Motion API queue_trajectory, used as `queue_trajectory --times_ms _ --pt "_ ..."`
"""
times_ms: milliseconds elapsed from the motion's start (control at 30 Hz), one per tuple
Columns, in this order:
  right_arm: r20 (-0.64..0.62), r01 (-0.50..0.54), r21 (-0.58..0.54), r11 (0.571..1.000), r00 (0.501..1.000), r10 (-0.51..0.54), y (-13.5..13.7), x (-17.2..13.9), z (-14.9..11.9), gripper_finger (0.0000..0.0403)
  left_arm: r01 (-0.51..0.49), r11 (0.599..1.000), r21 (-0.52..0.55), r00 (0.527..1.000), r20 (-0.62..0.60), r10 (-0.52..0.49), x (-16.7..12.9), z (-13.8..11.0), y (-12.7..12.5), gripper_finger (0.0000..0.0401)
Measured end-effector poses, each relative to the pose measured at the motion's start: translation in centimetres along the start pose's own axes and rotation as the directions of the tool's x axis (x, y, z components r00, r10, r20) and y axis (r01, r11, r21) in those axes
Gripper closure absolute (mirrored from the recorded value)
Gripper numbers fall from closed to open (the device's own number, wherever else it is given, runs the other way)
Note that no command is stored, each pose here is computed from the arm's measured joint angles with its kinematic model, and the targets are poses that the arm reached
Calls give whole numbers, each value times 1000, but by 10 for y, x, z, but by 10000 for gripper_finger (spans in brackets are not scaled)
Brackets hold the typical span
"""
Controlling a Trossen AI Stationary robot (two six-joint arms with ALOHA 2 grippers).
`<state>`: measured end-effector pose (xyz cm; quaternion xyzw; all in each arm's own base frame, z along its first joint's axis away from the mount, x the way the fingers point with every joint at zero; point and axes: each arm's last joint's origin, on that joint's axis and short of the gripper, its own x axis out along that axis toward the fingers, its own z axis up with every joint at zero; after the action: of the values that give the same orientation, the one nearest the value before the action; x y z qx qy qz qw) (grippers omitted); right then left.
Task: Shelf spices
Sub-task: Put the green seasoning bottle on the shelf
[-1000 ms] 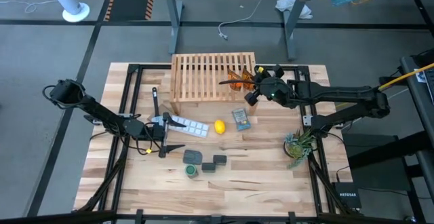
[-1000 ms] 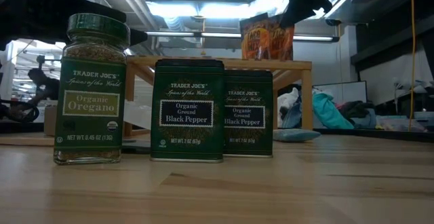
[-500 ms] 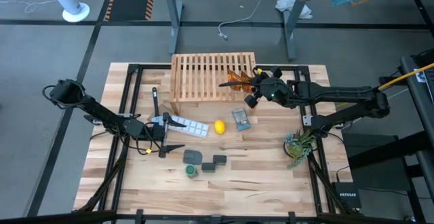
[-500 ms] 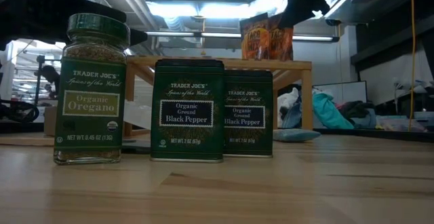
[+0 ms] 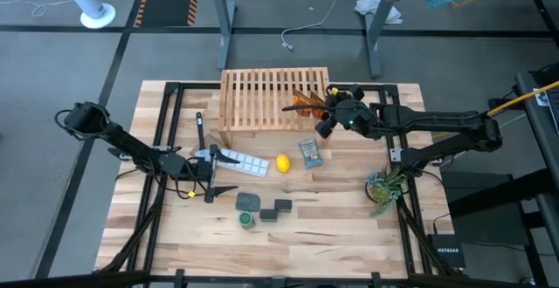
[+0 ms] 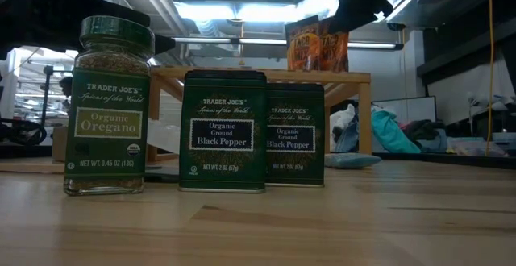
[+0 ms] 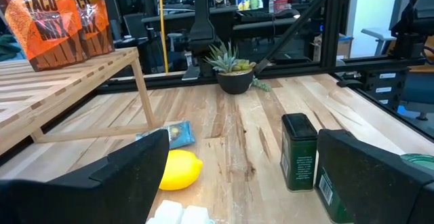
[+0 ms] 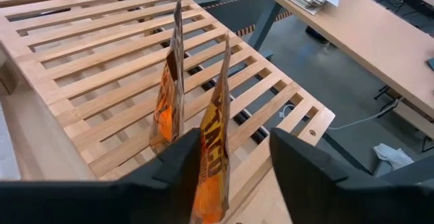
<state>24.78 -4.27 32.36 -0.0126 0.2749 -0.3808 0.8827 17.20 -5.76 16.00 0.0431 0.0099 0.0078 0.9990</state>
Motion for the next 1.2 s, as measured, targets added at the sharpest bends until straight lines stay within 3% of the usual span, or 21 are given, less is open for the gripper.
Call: queue_trajectory --times_ms 267,467,633,767,867,1067,1200 --pt "22 -68 32 997 997 67 -1 -7 12 158 0 1000 0 1000 0 0 0 0 0 33" --pt "86 -118 77 990 990 112 -6 -19 35 153 0 1000 0 1000 -1 0 0 0 0 33" --pt "110 -246 87 965 965 236 -10 -33 52 152 0 1000 0 1000 -2 0 0 0 0 33" --pt "115 -425 122 897 903 413 -10 -43 61 152 16 1000 -23 1000 -1 -17 0 0 0 33" --pt "121 -568 119 815 823 556 -4 -52 66 152 53 998 -18 999 2 -53 0 0 -2 33" --pt "109 -686 50 726 727 679 19 -76 62 152 81 997 -18 997 4 -81 0 0 -2 33" --pt "80 -764 12 646 644 761 42 -101 52 152 81 997 -18 997 4 -81 0 0 -2 33"
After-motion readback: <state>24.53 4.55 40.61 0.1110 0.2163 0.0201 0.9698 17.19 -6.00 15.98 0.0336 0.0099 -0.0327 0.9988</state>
